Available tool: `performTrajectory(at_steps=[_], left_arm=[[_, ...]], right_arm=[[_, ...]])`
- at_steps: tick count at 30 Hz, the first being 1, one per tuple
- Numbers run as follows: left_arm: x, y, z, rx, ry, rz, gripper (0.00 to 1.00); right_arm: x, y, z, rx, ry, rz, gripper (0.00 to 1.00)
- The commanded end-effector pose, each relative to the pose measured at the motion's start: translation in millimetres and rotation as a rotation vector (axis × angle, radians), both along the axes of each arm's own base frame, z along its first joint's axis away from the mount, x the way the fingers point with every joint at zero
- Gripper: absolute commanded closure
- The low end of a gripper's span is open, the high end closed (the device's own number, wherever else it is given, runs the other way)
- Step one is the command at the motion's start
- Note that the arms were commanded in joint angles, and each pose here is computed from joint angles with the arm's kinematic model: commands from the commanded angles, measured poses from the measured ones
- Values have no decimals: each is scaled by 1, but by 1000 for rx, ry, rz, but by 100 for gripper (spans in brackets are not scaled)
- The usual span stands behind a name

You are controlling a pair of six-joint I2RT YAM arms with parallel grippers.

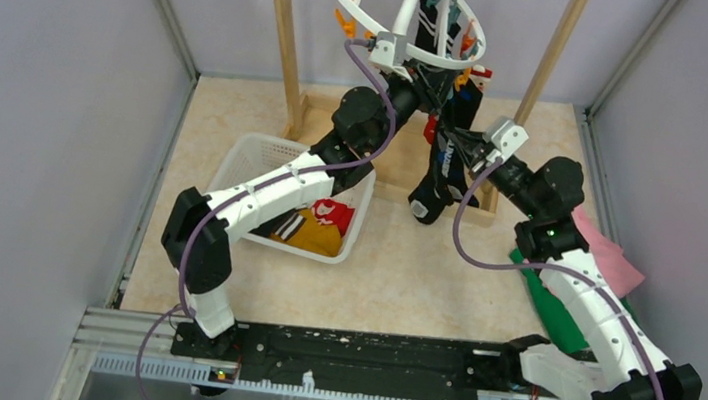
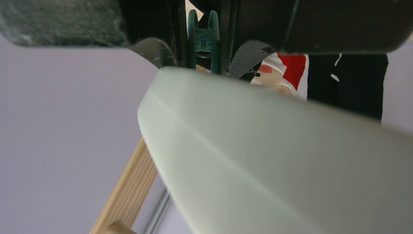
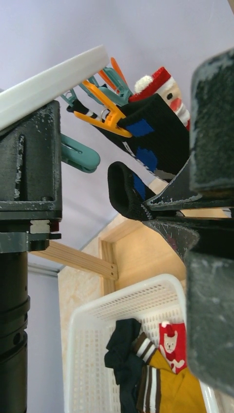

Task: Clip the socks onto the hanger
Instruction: Open the clamp at the hanger, then clamp the sock onto the hanger.

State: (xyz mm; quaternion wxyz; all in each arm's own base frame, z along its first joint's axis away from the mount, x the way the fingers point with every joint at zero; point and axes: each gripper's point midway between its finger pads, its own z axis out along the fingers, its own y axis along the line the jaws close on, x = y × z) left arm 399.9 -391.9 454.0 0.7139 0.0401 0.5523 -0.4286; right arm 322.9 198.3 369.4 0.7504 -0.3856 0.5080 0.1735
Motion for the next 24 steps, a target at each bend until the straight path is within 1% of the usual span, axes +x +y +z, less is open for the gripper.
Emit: performTrajectory(at_steps=[1,14,24], left_arm=[[6,10,2,-33,24,34,100],[6,7,0,-44,41,17,100],[5,6,-5,-44,58,13,100]], right_arm=[[1,-4,49,35,-144,-18,100],[11,-8,57,60,-149,-58,100],[16,-5,68,69,-176,-55,100]])
